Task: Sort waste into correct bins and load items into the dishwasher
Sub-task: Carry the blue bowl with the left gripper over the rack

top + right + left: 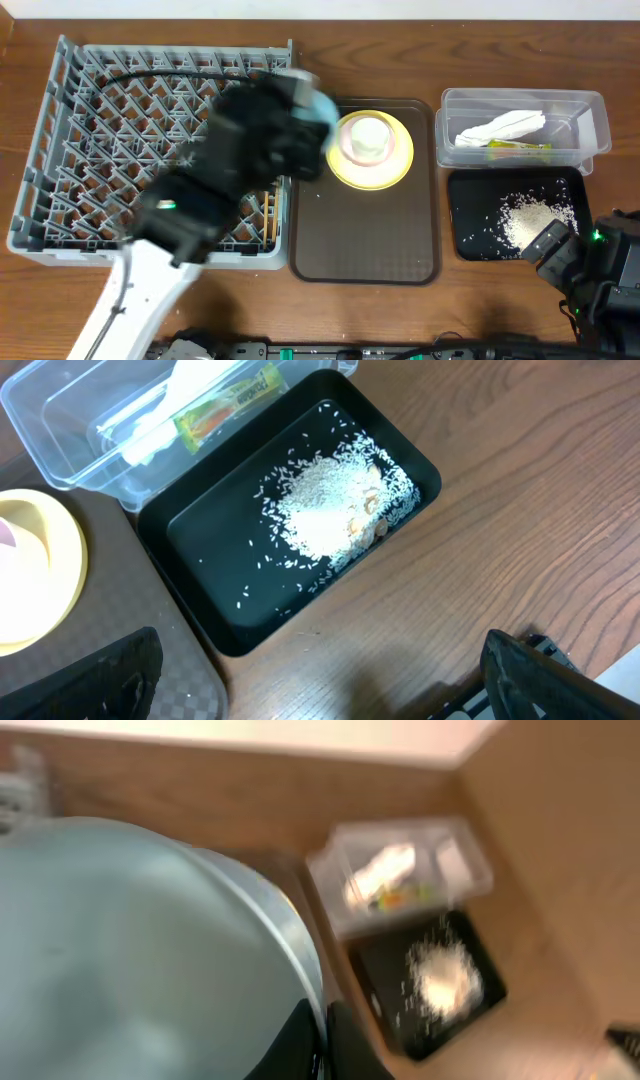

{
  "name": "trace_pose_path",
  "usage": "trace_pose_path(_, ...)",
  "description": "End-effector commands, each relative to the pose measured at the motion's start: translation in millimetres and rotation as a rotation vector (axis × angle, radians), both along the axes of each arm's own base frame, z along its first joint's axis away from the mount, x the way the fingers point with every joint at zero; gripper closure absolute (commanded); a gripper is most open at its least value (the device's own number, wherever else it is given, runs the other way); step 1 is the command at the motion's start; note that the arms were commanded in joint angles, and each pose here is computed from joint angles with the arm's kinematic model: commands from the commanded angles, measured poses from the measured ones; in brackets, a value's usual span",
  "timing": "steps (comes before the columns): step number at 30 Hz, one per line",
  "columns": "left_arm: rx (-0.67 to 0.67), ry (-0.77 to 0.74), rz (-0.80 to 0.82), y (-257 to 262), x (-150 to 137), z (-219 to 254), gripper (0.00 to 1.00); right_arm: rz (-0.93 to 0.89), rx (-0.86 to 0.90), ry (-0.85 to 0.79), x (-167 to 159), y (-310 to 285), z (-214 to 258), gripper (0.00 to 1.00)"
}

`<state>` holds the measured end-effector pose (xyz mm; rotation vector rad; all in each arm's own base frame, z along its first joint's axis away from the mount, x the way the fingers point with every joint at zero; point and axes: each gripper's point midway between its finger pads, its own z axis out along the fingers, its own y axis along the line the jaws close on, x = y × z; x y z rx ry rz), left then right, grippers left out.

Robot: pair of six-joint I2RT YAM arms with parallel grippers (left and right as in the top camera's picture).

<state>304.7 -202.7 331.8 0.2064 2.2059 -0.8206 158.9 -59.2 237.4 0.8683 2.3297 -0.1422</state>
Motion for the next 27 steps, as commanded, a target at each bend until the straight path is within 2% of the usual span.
trace_pose_path(1, -0.253, 0.151, -0.184, 17.6, -8.7, 8.2, 0.93, -0.006, -0.011, 0.000, -1.1, -2.7, 1.3, 0.01)
trace_pose_path(5, -0.495, 0.298, -0.193, 69.4, 1.0, 7.5, 0.92, -0.006, -0.011, 0.000, -1.1, -2.7, 1.3, 0.01)
trace_pose_path(10, -0.743, 0.362, -0.236, 111.5, 3.3, -5.7, 0.92, -0.006, -0.011, 0.000, -1.1, -2.7, 1.3, 0.01)
trace_pose_path(18, -0.835, 0.527, -0.102, 133.0, -0.4, -93.9, 0.92, -0.006, -0.011, 0.000, -1.1, -2.7, 1.3, 0.01)
trace_pose_path(23, -0.749, 0.628, 0.066, 158.1, -6.9, -142.7, 0.92, -0.006, -0.011, 0.000, -1.1, -2.7, 1.3, 0.01)
trace_pose_path(27, -0.718, 0.653, 0.114, 166.3, -10.3, -155.5, 0.92, -0.006, -0.011, 0.000, -1.1, -2.7, 1.3, 0.01)
